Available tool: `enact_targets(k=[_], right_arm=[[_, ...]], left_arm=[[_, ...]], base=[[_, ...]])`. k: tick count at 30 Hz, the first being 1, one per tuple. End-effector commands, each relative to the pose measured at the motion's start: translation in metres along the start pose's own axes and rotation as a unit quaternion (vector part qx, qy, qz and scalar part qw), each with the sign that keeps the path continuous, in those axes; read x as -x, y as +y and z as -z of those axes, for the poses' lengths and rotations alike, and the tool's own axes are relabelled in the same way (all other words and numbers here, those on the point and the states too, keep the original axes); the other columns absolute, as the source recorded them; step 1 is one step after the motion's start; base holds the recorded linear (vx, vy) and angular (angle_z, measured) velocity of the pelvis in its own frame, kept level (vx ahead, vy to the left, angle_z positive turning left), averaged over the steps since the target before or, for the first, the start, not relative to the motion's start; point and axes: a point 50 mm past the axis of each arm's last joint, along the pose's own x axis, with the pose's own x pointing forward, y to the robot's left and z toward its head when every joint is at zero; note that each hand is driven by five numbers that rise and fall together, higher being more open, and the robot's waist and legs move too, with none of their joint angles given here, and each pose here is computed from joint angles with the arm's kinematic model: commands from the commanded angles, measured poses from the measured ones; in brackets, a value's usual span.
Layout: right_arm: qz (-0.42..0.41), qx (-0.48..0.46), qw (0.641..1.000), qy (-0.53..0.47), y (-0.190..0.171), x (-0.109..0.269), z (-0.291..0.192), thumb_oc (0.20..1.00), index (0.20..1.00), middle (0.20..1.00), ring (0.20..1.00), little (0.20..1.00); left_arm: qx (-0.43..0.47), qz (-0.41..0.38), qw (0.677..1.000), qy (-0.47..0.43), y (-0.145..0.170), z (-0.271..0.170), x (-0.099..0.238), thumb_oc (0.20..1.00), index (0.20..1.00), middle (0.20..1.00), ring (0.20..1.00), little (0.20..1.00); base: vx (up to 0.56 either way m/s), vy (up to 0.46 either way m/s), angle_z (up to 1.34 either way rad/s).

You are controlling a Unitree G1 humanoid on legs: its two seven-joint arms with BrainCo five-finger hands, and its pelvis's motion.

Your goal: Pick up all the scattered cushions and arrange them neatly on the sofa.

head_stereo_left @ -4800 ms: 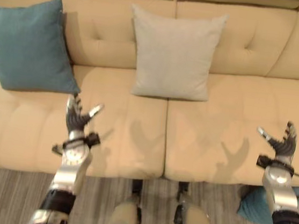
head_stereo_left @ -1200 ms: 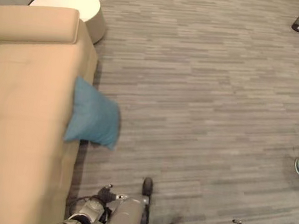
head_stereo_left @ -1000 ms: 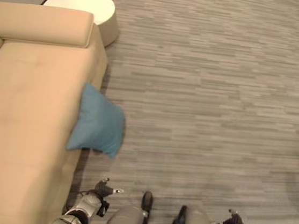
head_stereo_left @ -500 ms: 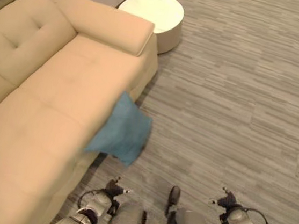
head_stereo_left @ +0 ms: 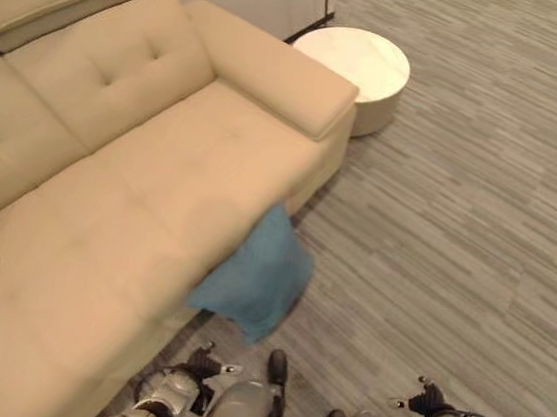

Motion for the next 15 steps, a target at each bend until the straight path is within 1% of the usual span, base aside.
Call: enact_targets(k=[1, 5, 8, 12, 13, 14, 15], right_arm=[[0.014, 0.003, 1.0, -0.009, -0.01, -0.002, -0.004, 1.0, 1.0, 1.0, 1.0, 1.0], [0.021, -0.013, 0.999, -0.032, -0.011, -0.004, -0.022, 1.0, 1.0, 1.0, 1.0, 1.0], [0.023, -0.009, 0.999, -0.035, -0.011, -0.004, -0.026, 1.0, 1.0, 1.0, 1.0, 1.0], [0.019, -0.006, 0.999, -0.039, -0.009, -0.004, -0.029, 1.0, 1.0, 1.0, 1.0, 1.0], [0.041, -0.034, 0.999, 0.014, -0.063, -0.007, 0.011, 1.0, 1.0, 1.0, 1.0, 1.0], [0.041, -0.034, 0.998, 0.014, -0.064, -0.007, 0.011, 1.0, 1.0, 1.0, 1.0, 1.0], [0.053, -0.037, 0.998, -0.024, -0.066, -0.008, -0.006, 1.0, 1.0, 1.0, 1.0, 1.0]], left_arm=[[-0.016, 0.005, 1.0, 0.005, -0.005, 0.007, 0.002, 1.0, 1.0, 1.0, 1.0, 1.0], [-0.042, 0.009, 0.999, -0.03, -0.007, -0.012, 0.0, 1.0, 1.0, 1.0, 1.0, 1.0], [-0.049, 0.012, 0.998, -0.042, -0.009, -0.021, -0.001, 1.0, 1.0, 1.0, 1.0, 1.0], [-0.053, 0.016, 0.998, -0.031, -0.01, -0.014, -0.001, 1.0, 1.0, 1.0, 1.0, 1.0], [-0.043, 0.012, 0.999, -0.023, 0.003, -0.005, 0.0, 1.0, 1.0, 1.0, 1.0, 1.0], [-0.043, 0.012, 0.999, -0.023, 0.003, -0.005, 0.0, 1.0, 1.0, 1.0, 1.0, 1.0], [-0.053, 0.01, 0.998, -0.018, 0.008, -0.006, -0.002, 1.0, 1.0, 1.0, 1.0, 1.0]], base=[[0.12, -0.026, 0.8], [0.18, -0.114, 1.14], [0.09, -0.143, 1.05], [0.05, -0.196, 0.95], [0.03, -0.147, 0.55], [-0.01, -0.498, 0.33], [-0.04, -0.352, 0.56]])
